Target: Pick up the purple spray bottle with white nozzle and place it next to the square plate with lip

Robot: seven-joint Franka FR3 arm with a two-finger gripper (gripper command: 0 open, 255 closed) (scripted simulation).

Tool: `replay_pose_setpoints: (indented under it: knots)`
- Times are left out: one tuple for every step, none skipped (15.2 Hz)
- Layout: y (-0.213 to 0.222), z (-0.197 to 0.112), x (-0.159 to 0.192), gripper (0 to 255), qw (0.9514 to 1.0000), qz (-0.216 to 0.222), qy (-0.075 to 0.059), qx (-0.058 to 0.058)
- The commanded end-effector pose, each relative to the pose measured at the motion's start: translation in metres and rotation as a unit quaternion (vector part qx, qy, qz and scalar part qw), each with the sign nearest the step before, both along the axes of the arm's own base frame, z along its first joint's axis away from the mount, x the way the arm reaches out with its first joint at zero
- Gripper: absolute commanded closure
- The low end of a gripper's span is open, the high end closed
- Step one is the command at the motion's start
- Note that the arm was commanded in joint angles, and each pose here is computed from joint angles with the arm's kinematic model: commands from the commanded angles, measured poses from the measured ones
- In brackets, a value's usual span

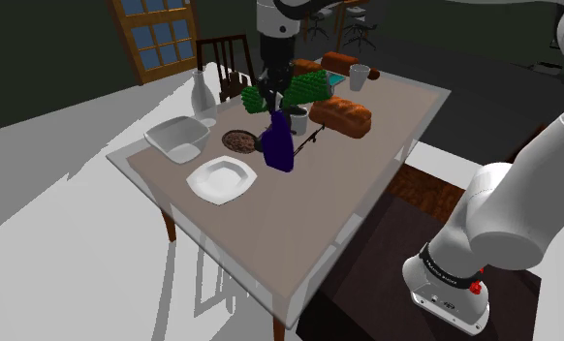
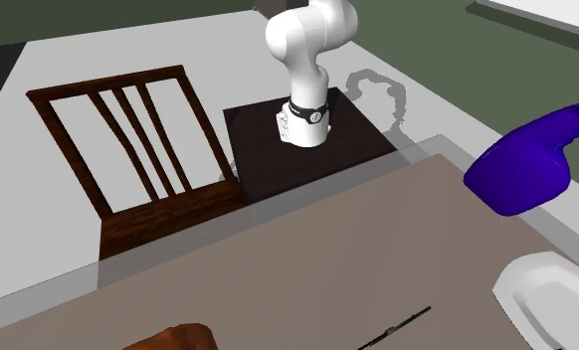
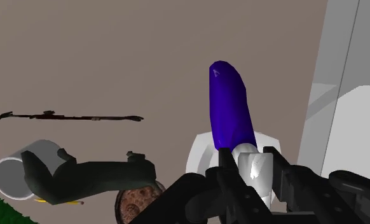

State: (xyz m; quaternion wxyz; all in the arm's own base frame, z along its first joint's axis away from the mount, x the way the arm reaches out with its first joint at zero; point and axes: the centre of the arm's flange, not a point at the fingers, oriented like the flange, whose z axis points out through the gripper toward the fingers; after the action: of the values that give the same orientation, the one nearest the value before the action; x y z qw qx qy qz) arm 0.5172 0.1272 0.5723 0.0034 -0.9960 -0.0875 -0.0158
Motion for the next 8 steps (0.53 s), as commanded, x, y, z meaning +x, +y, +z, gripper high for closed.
replay_pose_setpoints:
  knots:
    - [0.000,-0.011,-0.001,255,1.0000,0.000,0.000,0.000]
    - [0.000,-0.016,-0.001,255,1.0000,0.000,0.000,0.000]
    - [0.000,-0.022,-0.001,255,1.0000,0.000,0.000,0.000]
    - [0.000,-0.027,-0.001,255,1.0000,0.000,0.000,0.000]
    - [0.000,-0.032,-0.001,255,1.0000,0.000,0.000,0.000]
    - [0.000,-0.037,-0.001,255,1.0000,0.000,0.000,0.000]
    - [0.000,-0.043,-0.001,255,1.0000,0.000,0.000,0.000]
    - [0.000,-0.048,-0.001,255,1.0000,0.000,0.000,0.000]
